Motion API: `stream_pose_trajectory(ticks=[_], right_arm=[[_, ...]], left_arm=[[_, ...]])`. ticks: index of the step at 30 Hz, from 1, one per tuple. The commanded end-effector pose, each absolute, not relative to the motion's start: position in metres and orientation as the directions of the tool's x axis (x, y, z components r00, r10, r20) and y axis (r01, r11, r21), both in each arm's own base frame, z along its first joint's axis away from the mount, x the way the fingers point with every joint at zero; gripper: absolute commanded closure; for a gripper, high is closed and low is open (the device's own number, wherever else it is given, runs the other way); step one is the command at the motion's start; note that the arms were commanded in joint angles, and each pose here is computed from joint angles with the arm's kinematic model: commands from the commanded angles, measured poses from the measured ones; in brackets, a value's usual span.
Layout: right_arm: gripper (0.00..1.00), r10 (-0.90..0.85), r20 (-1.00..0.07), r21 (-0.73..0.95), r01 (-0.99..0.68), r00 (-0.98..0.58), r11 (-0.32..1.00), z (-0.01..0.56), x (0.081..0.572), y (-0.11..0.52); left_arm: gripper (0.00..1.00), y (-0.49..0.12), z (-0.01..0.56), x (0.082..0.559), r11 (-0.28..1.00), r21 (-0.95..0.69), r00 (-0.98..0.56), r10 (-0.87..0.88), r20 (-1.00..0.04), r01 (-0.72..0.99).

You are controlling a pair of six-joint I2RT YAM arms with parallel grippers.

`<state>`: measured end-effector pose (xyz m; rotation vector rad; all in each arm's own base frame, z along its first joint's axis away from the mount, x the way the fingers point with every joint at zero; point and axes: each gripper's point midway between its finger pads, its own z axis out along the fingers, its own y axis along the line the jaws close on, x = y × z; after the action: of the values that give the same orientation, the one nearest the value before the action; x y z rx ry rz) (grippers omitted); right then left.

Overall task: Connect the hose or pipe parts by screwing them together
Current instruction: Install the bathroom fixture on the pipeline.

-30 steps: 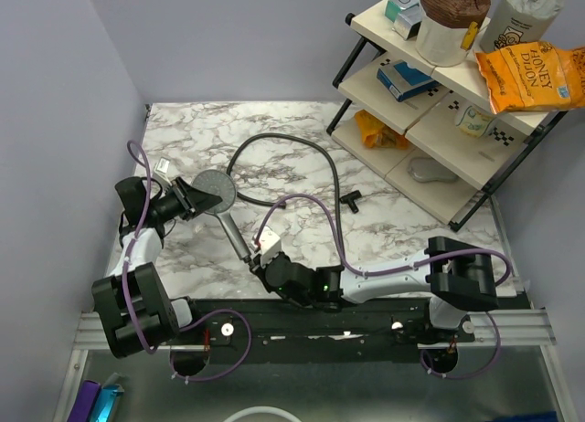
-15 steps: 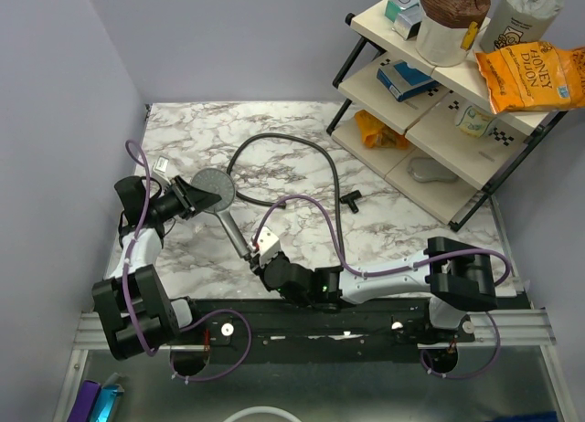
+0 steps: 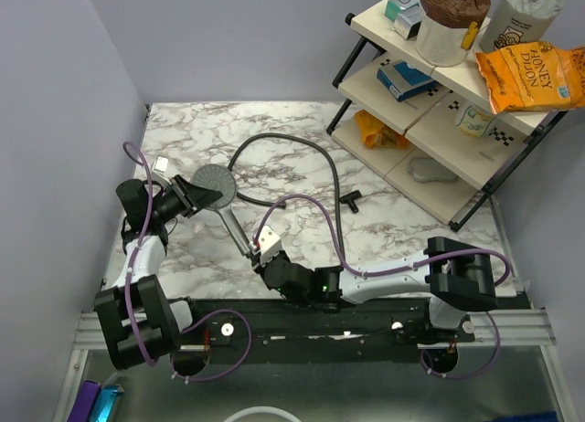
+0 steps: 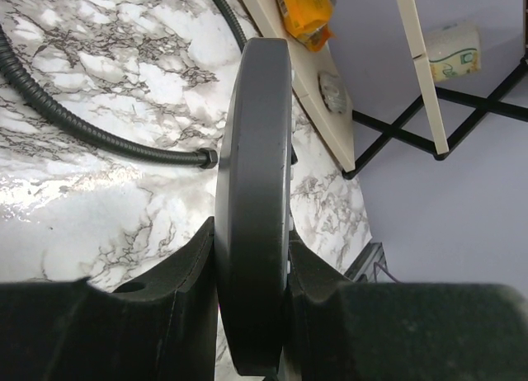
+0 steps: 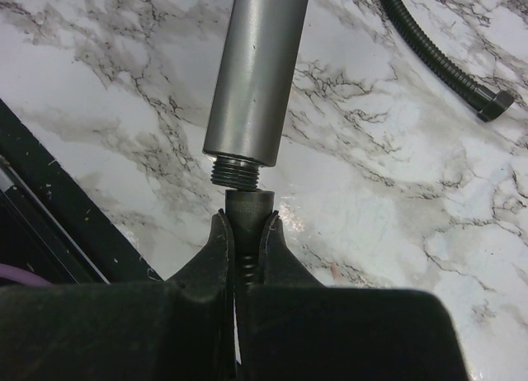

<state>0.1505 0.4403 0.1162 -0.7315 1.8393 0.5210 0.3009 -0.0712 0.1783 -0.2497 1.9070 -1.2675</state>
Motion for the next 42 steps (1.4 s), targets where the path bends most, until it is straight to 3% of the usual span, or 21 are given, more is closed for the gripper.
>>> stream_pose_trajectory(ticks=[1,17,32,42], right_arm=[[0.99,0.006,-0.975,0.153,-0.650,-0.222,0.745,0.183,0.169,0.461],[0.96,0.082,-0.984,0.168,-0.653,-0.160,0.739,0.227,0.197,0.473],[0.97,-0.103,-0.892,0.190,-0.572,-0.440,0.798,0.082,0.166,0.399],[0.93,-0.257,-0.829,0.118,-0.605,-0.496,0.787,0.036,0.159,0.422]], left_arm=[[1.00,-0.087,0.180,0.290,0.413,-0.857,-0.685,-0.529,-0.500,0.307],[1.00,-0.102,0.174,0.287,0.408,-0.853,-0.720,-0.478,-0.503,0.326],[1.00,-0.069,0.169,0.299,0.477,-0.843,-0.662,-0.552,-0.507,0.248],[1.00,-0.064,0.166,0.300,0.492,-0.840,-0.660,-0.556,-0.505,0.228]])
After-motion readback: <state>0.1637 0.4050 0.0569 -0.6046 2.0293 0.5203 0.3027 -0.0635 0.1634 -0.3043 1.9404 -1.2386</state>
